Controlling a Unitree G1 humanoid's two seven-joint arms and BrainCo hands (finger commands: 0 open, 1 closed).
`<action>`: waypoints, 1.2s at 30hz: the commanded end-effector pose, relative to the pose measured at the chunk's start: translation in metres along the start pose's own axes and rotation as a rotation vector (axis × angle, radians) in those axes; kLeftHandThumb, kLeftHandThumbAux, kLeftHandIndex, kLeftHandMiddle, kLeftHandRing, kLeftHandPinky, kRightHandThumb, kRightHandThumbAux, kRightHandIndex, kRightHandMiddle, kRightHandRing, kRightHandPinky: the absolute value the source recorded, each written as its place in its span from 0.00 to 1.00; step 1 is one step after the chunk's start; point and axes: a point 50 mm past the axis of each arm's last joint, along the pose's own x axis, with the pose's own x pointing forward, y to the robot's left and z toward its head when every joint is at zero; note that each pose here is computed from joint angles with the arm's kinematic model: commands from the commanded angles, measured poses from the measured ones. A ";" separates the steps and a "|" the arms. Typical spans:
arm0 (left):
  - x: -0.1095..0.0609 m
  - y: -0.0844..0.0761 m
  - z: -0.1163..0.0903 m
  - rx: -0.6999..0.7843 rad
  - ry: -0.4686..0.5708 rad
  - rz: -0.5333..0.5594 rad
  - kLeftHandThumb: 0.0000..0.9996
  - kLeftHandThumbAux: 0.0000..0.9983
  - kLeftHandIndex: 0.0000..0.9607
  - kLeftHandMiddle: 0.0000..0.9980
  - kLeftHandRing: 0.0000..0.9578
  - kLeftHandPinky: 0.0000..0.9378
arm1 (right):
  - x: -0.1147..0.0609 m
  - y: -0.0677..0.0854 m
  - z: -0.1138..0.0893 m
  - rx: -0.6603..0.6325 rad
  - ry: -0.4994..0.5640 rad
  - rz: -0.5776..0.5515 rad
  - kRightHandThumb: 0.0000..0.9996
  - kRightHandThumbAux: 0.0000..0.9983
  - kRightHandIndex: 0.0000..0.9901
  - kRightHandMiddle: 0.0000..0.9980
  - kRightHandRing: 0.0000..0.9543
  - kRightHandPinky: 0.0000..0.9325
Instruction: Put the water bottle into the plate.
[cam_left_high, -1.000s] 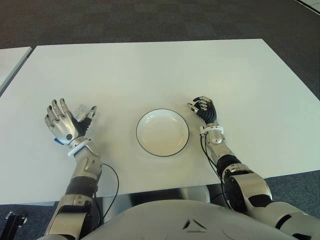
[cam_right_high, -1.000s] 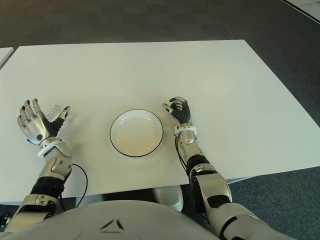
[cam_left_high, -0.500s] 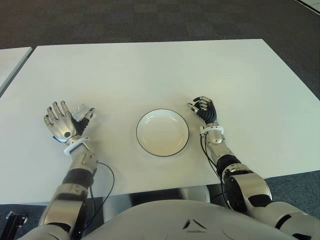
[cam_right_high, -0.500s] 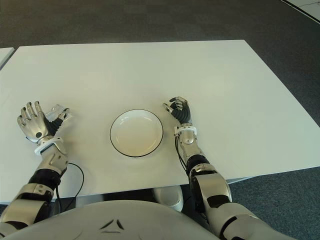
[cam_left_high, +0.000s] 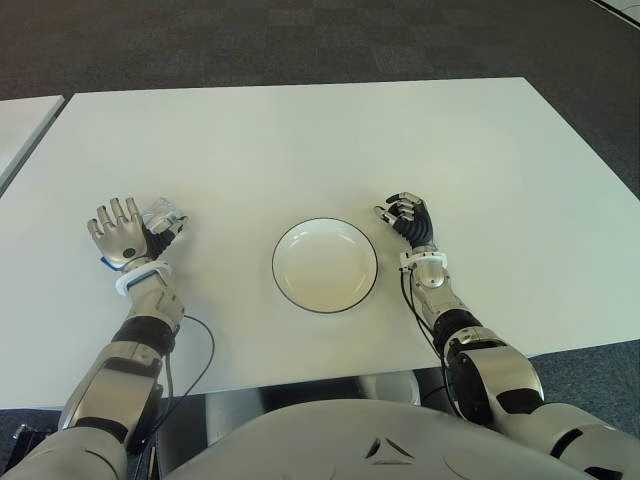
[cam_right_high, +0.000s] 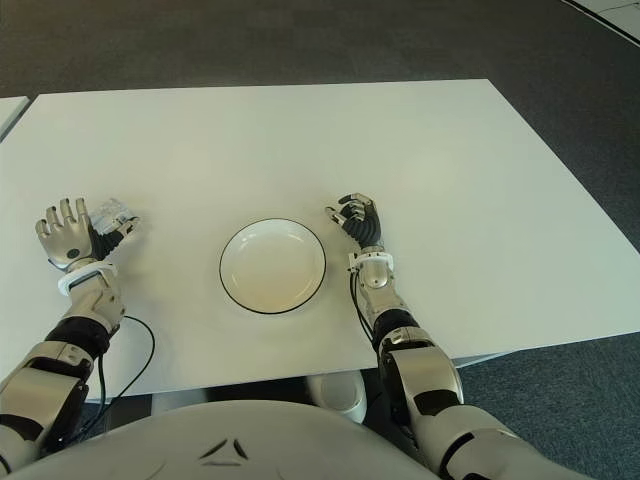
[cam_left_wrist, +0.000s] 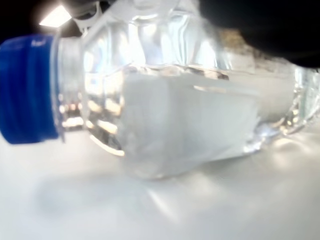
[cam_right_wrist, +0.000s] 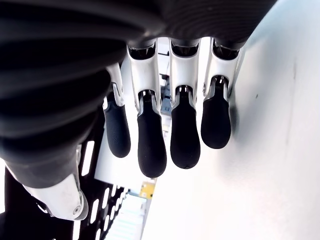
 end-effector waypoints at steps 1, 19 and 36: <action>-0.020 -0.028 0.000 0.051 -0.029 -0.227 0.73 0.14 0.00 0.00 0.00 0.00 | -0.011 0.001 -0.017 -0.010 0.085 0.017 0.71 0.73 0.44 0.65 0.69 0.69; -0.013 -0.036 0.015 0.093 -0.131 -0.357 0.66 0.24 0.00 0.00 0.00 0.00 | -0.012 -0.001 -0.018 0.001 0.083 0.012 0.71 0.73 0.44 0.65 0.69 0.69; -0.013 -0.033 0.017 -0.131 -0.114 -0.360 0.71 0.35 0.18 0.20 0.21 0.28 | -0.012 -0.002 -0.018 0.005 0.077 0.012 0.71 0.73 0.44 0.65 0.69 0.70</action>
